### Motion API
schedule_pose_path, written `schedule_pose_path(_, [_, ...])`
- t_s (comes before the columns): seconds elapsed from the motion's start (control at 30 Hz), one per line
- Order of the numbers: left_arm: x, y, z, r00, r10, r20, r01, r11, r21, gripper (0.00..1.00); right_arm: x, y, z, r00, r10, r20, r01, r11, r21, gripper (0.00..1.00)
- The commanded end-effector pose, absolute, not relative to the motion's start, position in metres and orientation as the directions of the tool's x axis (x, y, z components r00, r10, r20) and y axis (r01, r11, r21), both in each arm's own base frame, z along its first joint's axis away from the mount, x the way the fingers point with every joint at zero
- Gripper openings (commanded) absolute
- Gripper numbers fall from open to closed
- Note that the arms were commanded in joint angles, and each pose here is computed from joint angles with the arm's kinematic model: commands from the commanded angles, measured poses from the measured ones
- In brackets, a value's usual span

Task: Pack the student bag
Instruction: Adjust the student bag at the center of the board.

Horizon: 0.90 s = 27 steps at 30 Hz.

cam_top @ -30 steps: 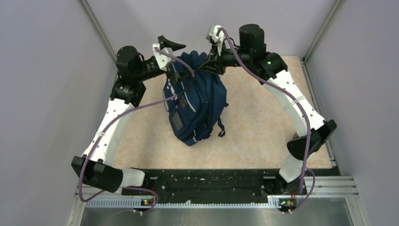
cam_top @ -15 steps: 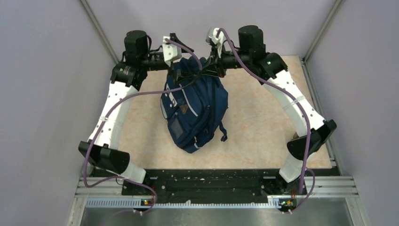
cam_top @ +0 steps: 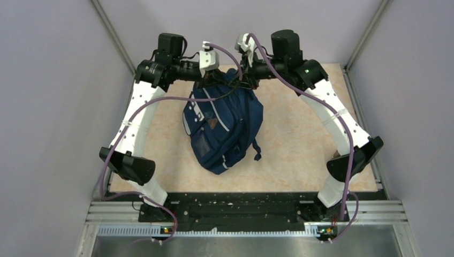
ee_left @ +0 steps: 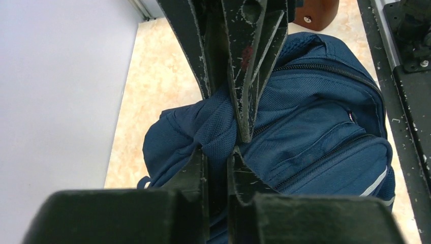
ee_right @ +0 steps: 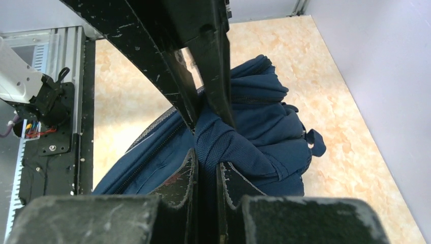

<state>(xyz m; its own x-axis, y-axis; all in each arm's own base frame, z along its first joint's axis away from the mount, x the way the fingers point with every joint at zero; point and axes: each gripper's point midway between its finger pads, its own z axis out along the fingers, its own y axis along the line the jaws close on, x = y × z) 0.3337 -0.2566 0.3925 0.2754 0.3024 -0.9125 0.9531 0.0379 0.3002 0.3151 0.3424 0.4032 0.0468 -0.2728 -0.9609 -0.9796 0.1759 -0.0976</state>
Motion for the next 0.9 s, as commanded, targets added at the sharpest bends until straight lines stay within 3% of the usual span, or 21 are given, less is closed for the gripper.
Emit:
schedule_pose_path(0.0, [0.338, -0.254, 0.359, 0.193, 0.407, -0.893, 0.971, 0.054, 0.234, 0.0, 0.252, 0.326, 0.586, 0.571, 0.11, -0.814, -0.818, 0.158, -0.553, 0.0])
schedule_pose_path(0.17, [0.346, -0.248, 0.373, 0.219, 0.41, -0.885, 0.947, 0.13, 0.295, 0.0, 0.262, 0.316, 0.588, 0.561, 0.082, -0.824, -0.809, 0.264, -0.525, 0.0])
schedule_pose_path(0.2, [0.349, -0.247, 0.379, 0.237, 0.404, -0.884, 0.934, 0.157, 0.322, 0.0, 0.267, 0.312, 0.587, 0.548, 0.074, -0.833, -0.808, 0.304, -0.504, 0.06])
schedule_pose_path(0.23, [0.351, -0.246, 0.383, 0.242, 0.391, -0.888, 0.924, 0.187, 0.334, 0.0, 0.27, 0.307, 0.587, 0.533, 0.067, -0.843, -0.804, 0.349, -0.481, 0.2])
schedule_pose_path(0.3, [0.353, -0.245, 0.394, 0.282, 0.365, -0.887, 0.897, 0.228, 0.379, 0.0, 0.278, 0.294, 0.579, 0.492, 0.05, -0.869, -0.793, 0.439, -0.423, 0.62])
schedule_pose_path(0.33, [0.353, -0.243, 0.399, 0.297, 0.355, -0.886, 0.885, 0.246, 0.395, 0.0, 0.28, 0.286, 0.575, 0.473, 0.05, -0.88, -0.781, 0.487, -0.392, 0.78])
schedule_pose_path(0.37, [0.352, -0.242, 0.403, 0.311, 0.345, -0.885, 0.874, 0.261, 0.409, 0.0, 0.282, 0.278, 0.567, 0.452, 0.051, -0.89, -0.769, 0.528, -0.36, 0.83])
schedule_pose_path(0.5, [0.355, -0.237, 0.416, 0.319, 0.333, -0.887, 0.853, 0.307, 0.422, 0.0, 0.276, 0.244, 0.545, 0.407, 0.127, -0.905, -0.71, 0.667, -0.226, 0.92])
schedule_pose_path(0.87, [0.372, -0.229, 0.457, 0.327, 0.233, -0.916, 0.773, 0.492, 0.401, 0.0, 0.281, 0.225, 0.393, 0.05, 0.154, -0.987, -0.671, 0.737, 0.081, 0.93])
